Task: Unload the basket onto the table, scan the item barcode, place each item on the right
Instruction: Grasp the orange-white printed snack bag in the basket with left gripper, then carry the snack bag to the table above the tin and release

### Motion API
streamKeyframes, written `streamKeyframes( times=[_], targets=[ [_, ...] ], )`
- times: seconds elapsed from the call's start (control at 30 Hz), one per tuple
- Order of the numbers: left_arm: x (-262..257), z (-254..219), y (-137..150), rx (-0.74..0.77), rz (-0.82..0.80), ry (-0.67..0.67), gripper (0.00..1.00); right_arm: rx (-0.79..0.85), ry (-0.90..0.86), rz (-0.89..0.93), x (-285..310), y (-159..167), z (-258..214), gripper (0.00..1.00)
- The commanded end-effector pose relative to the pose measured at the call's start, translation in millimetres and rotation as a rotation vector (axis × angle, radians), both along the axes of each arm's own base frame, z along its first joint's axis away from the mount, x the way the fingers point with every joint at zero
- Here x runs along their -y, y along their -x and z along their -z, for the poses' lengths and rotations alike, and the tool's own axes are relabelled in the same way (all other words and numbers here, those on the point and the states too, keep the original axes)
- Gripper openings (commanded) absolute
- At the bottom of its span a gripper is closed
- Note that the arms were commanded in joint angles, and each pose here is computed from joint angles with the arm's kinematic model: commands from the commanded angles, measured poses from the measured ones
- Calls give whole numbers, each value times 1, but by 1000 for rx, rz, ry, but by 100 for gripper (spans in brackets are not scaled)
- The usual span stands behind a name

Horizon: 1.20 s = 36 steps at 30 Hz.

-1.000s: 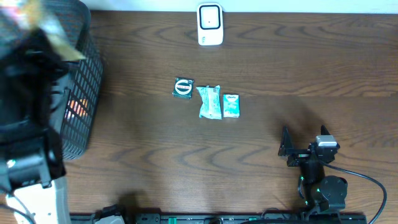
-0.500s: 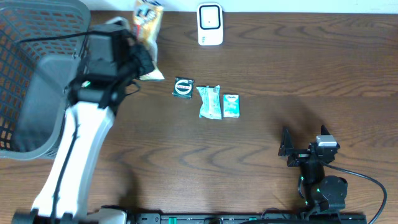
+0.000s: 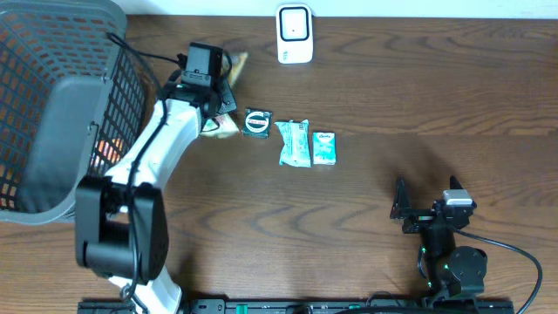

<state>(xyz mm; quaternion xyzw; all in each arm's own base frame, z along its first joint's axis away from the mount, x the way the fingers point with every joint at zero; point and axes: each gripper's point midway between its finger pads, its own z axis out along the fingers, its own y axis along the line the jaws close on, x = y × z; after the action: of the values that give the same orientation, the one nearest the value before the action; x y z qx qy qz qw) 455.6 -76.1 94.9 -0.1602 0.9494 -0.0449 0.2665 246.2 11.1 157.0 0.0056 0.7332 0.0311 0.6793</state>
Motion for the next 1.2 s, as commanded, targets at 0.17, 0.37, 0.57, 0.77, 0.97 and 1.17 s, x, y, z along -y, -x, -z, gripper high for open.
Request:
streamKeyframes(
  times=[0.17,0.37,0.57,0.77,0.97,1.17],
  targets=[
    [4,-26,-13,84,1,19,49,1,11,4,1,0,0,99],
    [-2,-108,-17,285,63,-10,56,1,12,4,1,0,0,99],
    [-61,-210,5,517,-35,-210,68,1,12,4,1,0,0,99],
    [-156,-278,53,650,-313,-316,73,1,12,4,1,0,0,99],
    [-244,-286,96,647,-581,-308,74,1,12,4,1,0,0,99],
    [-257,-255,102,579,-611,-94,93,1,12,4,1,0,0,99]
  ],
)
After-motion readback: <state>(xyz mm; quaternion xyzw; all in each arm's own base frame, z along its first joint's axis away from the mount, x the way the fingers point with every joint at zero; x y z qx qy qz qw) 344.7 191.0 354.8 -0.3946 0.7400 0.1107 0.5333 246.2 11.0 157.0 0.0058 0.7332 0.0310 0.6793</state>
